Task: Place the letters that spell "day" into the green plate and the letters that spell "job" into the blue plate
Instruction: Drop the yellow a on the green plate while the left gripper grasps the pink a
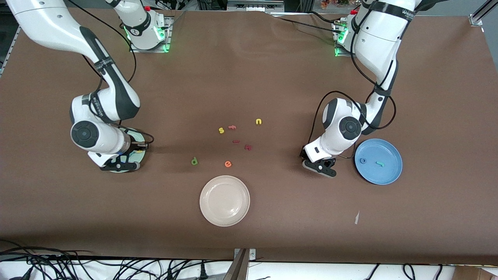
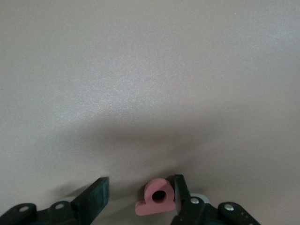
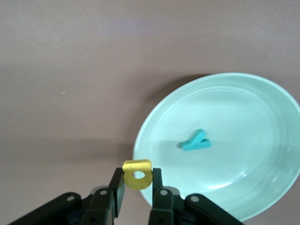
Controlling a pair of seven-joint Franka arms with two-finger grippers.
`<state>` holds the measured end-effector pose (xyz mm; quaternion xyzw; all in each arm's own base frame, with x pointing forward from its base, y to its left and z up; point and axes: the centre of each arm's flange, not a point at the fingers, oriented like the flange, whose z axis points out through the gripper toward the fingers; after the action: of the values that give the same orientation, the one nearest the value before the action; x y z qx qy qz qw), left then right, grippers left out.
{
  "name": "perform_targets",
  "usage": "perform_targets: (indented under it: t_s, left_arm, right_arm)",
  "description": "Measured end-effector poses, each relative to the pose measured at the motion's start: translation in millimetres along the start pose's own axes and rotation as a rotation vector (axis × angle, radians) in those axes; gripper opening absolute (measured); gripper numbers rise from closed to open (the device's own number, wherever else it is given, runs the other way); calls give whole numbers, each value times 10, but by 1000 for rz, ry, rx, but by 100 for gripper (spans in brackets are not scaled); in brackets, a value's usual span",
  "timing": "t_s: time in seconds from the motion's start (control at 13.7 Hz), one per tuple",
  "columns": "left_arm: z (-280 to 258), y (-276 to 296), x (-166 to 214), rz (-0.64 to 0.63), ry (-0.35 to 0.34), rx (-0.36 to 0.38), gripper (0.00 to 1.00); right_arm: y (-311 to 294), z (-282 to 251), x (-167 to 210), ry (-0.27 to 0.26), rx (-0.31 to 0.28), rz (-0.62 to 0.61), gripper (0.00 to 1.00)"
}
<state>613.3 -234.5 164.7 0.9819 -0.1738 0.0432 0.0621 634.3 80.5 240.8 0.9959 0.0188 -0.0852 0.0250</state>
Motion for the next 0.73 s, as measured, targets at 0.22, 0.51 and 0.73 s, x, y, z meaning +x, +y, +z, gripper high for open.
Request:
perform_targets:
  t_s: [0.22, 0.51, 0.73]
  left_arm:
    - [-3, -7, 2, 0, 1, 1, 62]
    - [-6, -4, 5, 1, 1, 1, 58]
    - [-17, 16, 12, 4, 3, -1, 51]
  right_arm:
    - [143, 64, 58, -5, 9, 1, 43]
    - [42, 1, 75, 6, 15, -14, 81]
    - [-190, -115, 84, 26, 32, -32, 100]
